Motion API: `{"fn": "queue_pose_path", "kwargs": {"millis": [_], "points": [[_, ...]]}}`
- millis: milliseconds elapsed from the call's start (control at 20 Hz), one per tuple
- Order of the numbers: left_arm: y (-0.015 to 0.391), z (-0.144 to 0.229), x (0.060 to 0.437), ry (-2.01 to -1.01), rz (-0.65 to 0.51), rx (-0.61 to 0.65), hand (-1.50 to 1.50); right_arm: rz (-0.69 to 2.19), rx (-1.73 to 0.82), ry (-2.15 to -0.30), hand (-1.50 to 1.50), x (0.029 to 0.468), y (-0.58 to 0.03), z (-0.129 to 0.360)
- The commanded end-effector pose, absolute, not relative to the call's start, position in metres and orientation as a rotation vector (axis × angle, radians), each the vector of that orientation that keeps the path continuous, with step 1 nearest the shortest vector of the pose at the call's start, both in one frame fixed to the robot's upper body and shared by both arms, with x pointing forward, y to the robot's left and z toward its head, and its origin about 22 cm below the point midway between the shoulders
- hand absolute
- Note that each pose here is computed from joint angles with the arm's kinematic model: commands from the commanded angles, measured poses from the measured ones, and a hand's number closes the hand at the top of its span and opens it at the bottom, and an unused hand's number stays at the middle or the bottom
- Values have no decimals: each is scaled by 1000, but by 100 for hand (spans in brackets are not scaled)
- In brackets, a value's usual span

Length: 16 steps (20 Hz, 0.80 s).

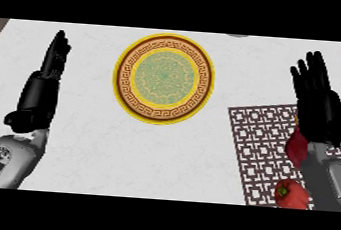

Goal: Pick the pear from the placemat and place it in the plate

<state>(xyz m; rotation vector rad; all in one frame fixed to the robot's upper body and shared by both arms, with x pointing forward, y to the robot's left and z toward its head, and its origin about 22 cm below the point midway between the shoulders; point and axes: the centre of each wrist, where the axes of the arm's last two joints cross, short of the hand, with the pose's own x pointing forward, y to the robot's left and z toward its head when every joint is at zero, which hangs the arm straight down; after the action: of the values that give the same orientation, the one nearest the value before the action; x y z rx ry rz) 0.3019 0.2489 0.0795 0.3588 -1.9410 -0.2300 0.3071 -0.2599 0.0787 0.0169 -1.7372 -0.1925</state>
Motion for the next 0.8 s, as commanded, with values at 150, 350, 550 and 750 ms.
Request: {"fn": "queue_pose_path", "kwargs": {"millis": [150, 350, 550, 750], "points": [[256, 51, 309, -1714, -247, 313, 0, -317, -70, -1662, -150, 340, -253, 105], [254, 43, 300, -1666, -253, 273, 0, 437, -610, -1633, 150, 324, -310, 93], [273, 35, 297, -1557, -209, 227, 0, 20, -525, -1507, -150, 305, -244, 24], [246, 41, 309, -1564, -202, 231, 0, 196, -597, -1561, -150, 278, -233, -12]]}}
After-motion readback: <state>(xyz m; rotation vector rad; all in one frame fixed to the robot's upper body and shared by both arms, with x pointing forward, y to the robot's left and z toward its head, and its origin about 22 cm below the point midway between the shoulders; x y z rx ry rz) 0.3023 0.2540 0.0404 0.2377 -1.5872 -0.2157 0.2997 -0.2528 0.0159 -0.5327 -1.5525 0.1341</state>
